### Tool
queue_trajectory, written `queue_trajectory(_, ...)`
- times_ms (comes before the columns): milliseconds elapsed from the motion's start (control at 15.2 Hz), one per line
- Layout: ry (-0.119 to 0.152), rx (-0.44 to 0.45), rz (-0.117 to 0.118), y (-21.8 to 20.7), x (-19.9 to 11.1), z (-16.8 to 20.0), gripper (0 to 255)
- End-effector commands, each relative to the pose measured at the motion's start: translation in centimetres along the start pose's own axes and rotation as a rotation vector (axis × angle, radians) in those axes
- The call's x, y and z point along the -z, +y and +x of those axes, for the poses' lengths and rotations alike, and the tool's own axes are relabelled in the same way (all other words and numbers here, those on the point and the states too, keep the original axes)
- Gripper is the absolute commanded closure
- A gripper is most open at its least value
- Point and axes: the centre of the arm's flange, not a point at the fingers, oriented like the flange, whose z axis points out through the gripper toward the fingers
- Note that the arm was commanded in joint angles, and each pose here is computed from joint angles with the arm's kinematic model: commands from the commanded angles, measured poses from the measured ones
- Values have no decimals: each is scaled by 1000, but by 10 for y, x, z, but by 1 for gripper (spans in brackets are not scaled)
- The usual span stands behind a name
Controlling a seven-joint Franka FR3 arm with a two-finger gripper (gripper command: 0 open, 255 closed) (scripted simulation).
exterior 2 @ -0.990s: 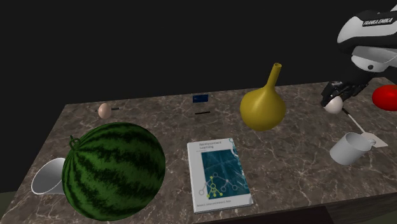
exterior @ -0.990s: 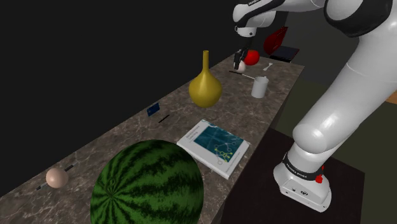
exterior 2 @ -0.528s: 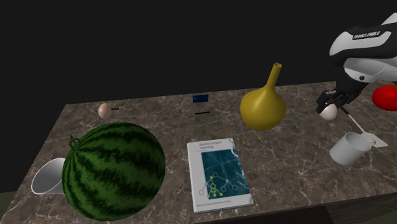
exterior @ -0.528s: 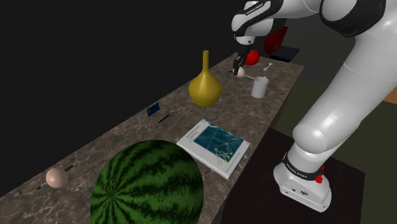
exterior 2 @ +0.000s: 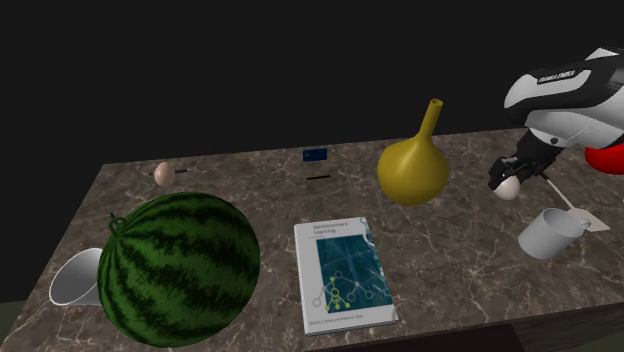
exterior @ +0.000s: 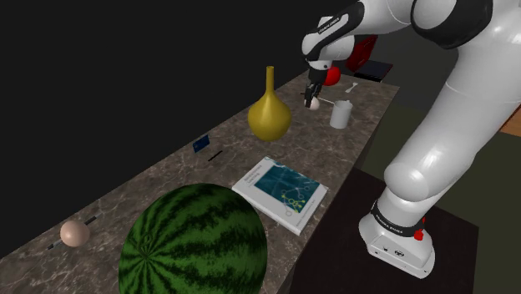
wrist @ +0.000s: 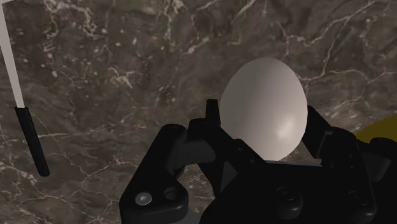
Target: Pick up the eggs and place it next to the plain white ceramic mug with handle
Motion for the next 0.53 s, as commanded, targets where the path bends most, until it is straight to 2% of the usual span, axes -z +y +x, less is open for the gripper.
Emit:
queue_trajectory(0,1,0,-1,1,-9,0,255)
queue_trajectory(462,1,0,-1,3,-46,-3,255)
